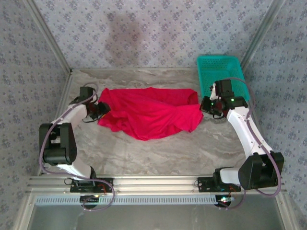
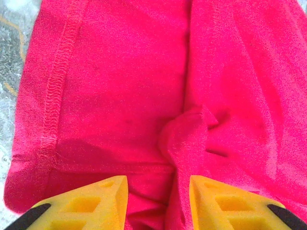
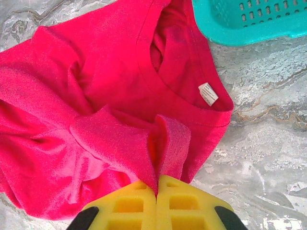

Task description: Fold the inside-out t-shirt

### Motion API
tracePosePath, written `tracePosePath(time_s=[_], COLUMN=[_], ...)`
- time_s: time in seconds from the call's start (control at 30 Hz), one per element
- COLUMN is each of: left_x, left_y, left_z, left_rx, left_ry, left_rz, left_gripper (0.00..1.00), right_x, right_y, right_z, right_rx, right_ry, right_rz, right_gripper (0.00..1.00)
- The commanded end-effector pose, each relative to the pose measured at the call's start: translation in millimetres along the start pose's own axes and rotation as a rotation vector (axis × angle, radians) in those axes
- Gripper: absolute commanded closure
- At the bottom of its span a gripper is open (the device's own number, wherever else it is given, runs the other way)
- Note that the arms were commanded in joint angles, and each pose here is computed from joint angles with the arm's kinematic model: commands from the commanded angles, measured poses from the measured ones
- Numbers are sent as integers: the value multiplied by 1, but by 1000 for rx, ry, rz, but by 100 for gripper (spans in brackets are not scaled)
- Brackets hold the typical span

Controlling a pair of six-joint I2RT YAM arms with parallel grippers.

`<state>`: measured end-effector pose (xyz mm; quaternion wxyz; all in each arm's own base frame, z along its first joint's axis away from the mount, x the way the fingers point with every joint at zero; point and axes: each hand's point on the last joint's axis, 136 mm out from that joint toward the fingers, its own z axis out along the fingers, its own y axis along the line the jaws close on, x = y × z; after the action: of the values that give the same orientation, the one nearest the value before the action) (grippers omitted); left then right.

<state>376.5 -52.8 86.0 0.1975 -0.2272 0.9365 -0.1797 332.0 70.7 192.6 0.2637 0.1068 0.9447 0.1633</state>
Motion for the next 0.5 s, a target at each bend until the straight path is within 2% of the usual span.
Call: tracePosePath(time_s=[0.0,0.13,0.27,0.37,0.47], left_x=[3,7,5,-1,-5], left_y=[4,-8,1,-6,-26], left_z=[-20,-16,-9,-6,-1], left_rx=[-182,-254,-355,-353,-293], left_ry=[-29,0,64,85,72], left_rz=[126,185,151,84,41], left_gripper=[59,53,52,54,55], right_x=[-6,-5,-4,-1,1], right_y=[1,3,5,6,8], right_z=[-2,0,1,5,9], right_rx=[-3,-8,-14,-20,-26], right_ry=[-16,-12,-8,3,13], right_rz=[-4,-7,-7,-5,-5], right_gripper=[100,100,100,100,100])
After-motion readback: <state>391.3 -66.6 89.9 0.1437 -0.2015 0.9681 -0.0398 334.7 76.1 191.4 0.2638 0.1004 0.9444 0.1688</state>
